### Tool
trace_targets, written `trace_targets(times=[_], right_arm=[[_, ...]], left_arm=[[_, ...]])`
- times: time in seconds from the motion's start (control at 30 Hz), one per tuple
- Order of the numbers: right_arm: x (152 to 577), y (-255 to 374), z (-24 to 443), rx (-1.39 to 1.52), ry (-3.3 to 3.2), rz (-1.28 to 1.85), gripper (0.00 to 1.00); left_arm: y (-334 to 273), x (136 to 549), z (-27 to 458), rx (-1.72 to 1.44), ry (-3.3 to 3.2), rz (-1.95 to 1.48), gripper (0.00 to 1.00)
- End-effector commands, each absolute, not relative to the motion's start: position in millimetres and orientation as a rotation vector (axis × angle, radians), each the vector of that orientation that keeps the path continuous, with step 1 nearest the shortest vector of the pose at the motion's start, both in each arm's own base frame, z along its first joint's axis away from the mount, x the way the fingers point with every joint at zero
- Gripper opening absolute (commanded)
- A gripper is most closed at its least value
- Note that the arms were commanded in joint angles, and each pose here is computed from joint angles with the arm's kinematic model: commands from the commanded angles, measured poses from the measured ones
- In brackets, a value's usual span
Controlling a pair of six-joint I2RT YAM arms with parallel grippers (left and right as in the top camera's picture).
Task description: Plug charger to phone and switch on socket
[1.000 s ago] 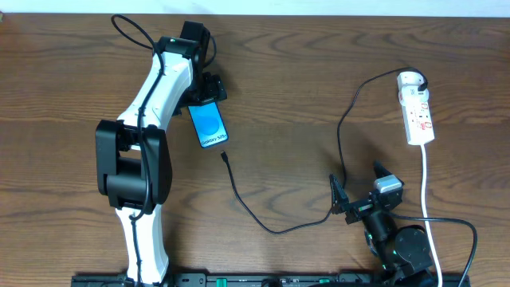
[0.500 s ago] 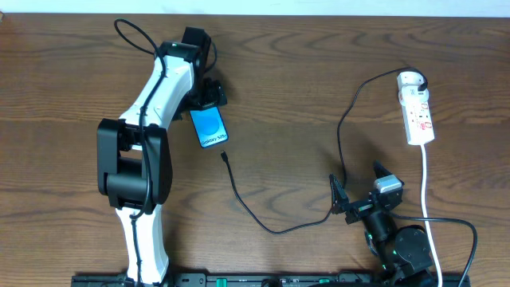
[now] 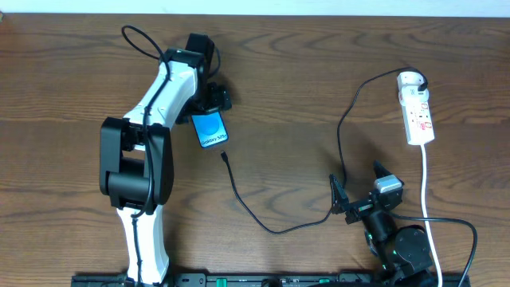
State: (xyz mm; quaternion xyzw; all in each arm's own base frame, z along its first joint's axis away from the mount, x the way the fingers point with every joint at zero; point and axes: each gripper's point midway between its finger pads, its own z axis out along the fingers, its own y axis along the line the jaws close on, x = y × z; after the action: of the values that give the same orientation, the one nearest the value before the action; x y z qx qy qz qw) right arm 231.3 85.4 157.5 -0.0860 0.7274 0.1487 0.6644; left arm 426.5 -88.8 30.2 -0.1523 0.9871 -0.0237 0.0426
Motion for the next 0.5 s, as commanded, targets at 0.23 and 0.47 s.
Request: trace_targets(times=[0.23, 0.47], right_arm=[[232, 84, 156, -0.18, 1.65, 0.34, 0.99], [232, 84, 156, -0.18, 1.65, 0.34, 0.99]], left_arm=[[-86, 418, 10, -0.409, 3.05, -0.048, 0.98], [-86, 415, -3, -0.408, 3.046, -0.051, 0.98]])
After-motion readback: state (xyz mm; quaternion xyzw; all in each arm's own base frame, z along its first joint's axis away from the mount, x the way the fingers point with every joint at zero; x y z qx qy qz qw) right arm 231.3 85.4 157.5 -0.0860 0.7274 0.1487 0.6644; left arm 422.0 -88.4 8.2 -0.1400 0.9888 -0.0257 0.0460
